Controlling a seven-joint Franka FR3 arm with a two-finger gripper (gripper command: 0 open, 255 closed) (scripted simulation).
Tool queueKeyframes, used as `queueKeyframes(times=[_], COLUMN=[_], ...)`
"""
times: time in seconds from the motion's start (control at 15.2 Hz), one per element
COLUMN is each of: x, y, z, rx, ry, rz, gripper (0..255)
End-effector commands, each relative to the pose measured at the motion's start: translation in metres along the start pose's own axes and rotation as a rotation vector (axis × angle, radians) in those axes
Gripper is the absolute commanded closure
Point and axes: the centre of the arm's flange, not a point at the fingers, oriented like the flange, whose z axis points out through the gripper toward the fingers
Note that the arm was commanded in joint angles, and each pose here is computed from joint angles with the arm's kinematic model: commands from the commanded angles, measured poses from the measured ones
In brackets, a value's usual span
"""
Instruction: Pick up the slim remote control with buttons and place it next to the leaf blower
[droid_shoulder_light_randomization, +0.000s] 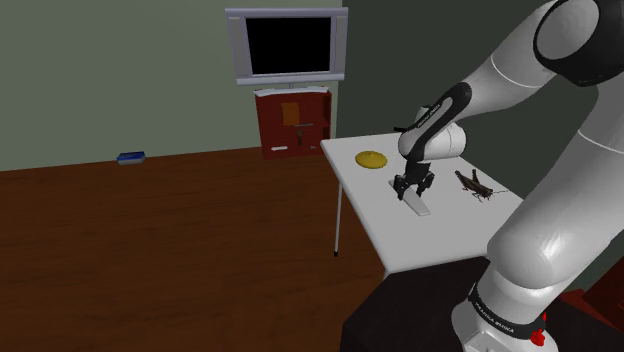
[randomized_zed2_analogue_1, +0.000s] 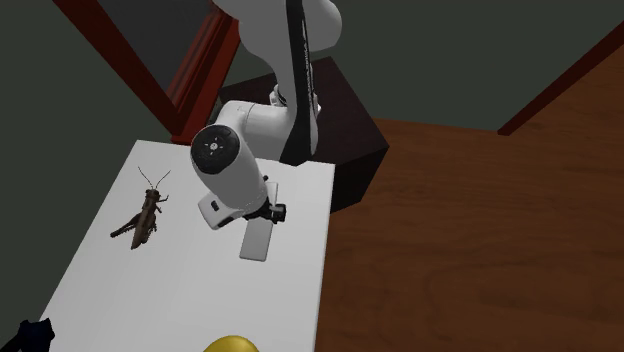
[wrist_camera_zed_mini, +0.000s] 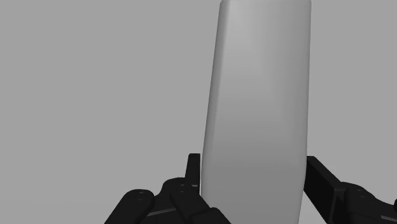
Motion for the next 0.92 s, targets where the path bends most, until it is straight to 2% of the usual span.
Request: queueKeyframes(times=[0.0,0.86], x=[0.001,0.001], y=[-0.001,-0.002], z=[-0.011,-0.079], rx=[-0.001,-0.001], ry=[0.0,0.0], rz=[0.0,0.0], gripper=[255,255])
